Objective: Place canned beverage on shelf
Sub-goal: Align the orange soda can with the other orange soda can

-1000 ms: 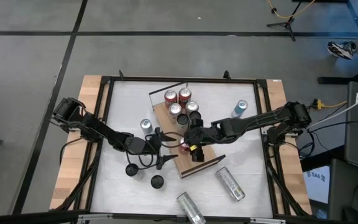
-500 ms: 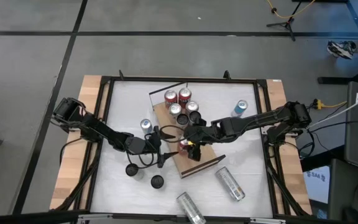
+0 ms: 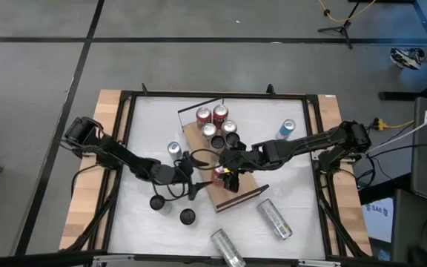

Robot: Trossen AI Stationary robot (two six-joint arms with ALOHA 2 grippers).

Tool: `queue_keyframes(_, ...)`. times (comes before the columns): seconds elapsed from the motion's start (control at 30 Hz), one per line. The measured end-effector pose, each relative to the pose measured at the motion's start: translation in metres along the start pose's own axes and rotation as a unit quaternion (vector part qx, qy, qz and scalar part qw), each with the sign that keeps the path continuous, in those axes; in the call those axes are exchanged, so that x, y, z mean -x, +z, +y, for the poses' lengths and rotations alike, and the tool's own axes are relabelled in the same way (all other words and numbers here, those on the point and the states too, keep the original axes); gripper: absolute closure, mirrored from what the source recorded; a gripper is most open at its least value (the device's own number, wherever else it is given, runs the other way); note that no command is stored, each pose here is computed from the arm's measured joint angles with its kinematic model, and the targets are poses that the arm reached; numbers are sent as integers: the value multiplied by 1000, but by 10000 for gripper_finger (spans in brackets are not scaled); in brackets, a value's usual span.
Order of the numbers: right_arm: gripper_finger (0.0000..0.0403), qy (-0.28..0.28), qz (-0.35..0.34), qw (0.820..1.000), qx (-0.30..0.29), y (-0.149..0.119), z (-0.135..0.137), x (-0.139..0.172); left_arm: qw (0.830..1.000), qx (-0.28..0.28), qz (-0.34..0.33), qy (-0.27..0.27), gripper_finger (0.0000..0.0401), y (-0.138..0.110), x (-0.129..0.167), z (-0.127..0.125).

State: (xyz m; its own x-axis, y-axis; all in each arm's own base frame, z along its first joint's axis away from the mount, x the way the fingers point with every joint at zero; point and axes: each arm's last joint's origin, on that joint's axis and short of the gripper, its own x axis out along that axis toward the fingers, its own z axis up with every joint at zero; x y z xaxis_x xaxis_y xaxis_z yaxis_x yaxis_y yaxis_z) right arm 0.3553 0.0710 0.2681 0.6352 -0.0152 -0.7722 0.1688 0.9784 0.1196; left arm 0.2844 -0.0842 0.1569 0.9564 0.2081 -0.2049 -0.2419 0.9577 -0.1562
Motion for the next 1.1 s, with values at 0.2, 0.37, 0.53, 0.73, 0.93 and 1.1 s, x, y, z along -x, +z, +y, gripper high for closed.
queue_keyframes(0.2, 104, 0, 0, 1000, 0, 0, 0, 0, 1000, 2, 17, 5, 49, -14, -6, 1)
queue_keyframes(0.37, 104, 0, 0, 1000, 0, 0, 0, 0, 1000, 1, 21, 8, 49, -21, -10, 2)
queue_keyframes(0.53, 104, 0, -1, 1000, 0, 0, 0, 0, 1000, -1, 19, 10, 49, -21, -25, -5)
queue_keyframes(0.73, 104, 0, -1, 1000, 0, 0, 0, 0, 999, -31, 14, 20, 49, -18, -48, -11)
queue_keyframes(0.93, 104, 0, -2, 1000, 0, 0, 0, 0, 999, -32, 16, 22, 49, -14, -56, -12)
queue_keyframes(1.1, 104, 0, -2, 1000, 0, 0, 0, 0, 999, -32, 16, 22, 49, -14, -56, -12)
